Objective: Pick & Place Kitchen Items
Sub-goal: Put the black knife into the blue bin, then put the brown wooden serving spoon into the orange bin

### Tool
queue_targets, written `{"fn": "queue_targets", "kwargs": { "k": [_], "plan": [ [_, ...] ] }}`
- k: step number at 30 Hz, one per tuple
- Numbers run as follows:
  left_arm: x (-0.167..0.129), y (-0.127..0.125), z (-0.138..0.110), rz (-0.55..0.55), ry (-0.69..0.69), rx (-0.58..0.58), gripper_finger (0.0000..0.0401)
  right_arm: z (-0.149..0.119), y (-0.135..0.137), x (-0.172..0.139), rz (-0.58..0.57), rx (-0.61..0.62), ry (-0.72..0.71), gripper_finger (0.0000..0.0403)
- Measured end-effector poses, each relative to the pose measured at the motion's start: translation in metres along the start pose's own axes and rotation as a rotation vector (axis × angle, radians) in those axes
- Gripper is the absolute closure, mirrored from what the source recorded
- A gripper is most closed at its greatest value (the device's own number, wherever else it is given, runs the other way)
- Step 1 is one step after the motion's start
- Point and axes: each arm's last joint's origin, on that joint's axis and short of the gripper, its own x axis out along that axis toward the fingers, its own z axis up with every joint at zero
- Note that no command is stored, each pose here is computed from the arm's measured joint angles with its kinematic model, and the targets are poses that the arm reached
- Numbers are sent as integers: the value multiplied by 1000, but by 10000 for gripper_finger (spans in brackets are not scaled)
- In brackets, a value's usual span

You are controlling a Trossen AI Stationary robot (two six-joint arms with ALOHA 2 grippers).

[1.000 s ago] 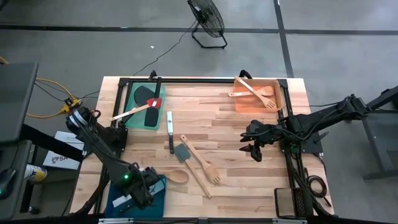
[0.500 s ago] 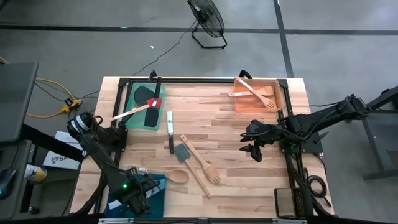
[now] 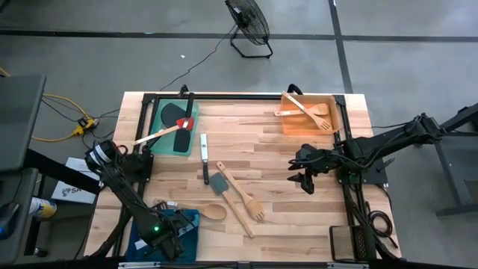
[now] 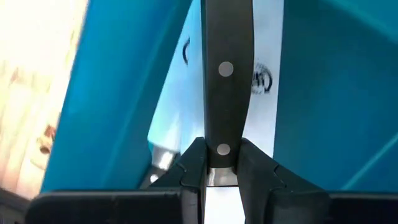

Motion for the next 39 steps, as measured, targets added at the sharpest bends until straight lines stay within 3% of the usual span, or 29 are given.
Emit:
{"fn": "queue_targets", "kwargs": {
  "k": [18,25,39],
  "plan": [
    [11,6,-1,21,-4,-12,347,0,0,0,0,0,-4,207],
    [11,6,-1,22,-11,-12,306,0,0,0,0,0,-4,207],
    [-3,2,-1,18,23,-1,299,0,0,0,2,0,-2,207]
  ]
}}
